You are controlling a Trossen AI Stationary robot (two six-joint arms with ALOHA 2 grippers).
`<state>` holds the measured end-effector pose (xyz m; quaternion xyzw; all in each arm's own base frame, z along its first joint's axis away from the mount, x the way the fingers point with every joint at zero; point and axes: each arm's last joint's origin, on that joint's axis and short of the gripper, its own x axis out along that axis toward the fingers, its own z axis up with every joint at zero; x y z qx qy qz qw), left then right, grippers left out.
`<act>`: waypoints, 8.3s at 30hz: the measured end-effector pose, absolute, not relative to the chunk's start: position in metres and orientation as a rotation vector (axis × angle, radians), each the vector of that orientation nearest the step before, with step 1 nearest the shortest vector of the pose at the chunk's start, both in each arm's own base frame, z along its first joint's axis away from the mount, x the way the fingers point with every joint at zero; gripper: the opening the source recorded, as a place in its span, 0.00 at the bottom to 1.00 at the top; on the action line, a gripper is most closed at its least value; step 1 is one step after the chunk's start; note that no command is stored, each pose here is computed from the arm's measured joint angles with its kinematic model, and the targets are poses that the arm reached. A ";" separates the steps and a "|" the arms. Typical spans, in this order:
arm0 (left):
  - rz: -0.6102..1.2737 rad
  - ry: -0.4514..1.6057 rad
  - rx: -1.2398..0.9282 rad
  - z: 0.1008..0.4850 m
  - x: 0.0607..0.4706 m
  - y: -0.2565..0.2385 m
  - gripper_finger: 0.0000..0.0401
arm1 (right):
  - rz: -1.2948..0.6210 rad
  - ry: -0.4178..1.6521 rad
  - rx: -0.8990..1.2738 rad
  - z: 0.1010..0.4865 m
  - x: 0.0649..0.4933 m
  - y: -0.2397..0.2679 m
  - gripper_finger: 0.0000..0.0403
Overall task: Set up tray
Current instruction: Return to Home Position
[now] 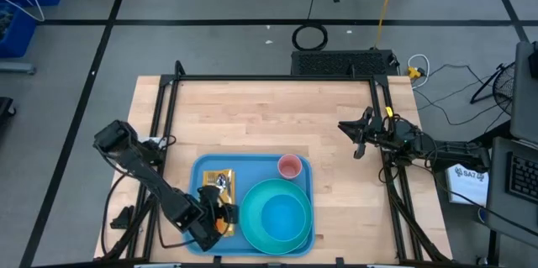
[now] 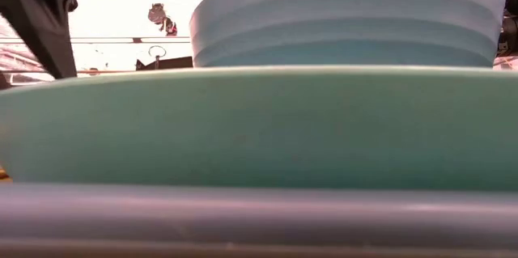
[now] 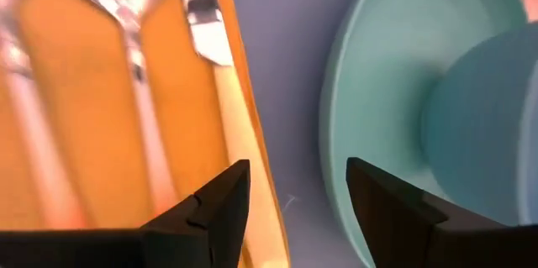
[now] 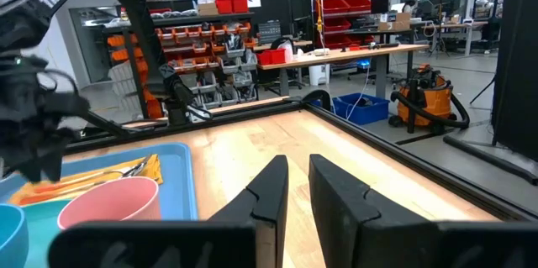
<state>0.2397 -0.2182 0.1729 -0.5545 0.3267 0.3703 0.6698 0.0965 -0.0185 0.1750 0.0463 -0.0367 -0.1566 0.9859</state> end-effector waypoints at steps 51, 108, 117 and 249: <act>0.465 -0.080 -0.237 0.172 0.115 0.070 0.50 | -0.315 -0.074 0.093 0.175 0.096 -0.018 0.11; 0.455 0.123 -0.248 0.160 0.100 0.033 0.50 | -0.315 -0.074 0.093 0.175 0.096 -0.018 0.11; 0.455 0.123 -0.247 0.160 0.100 0.033 0.50 | -0.315 -0.074 0.093 0.175 0.096 -0.018 0.11; 0.455 0.125 -0.250 0.159 0.100 0.033 0.50 | -0.314 -0.074 0.093 0.175 0.096 -0.018 0.11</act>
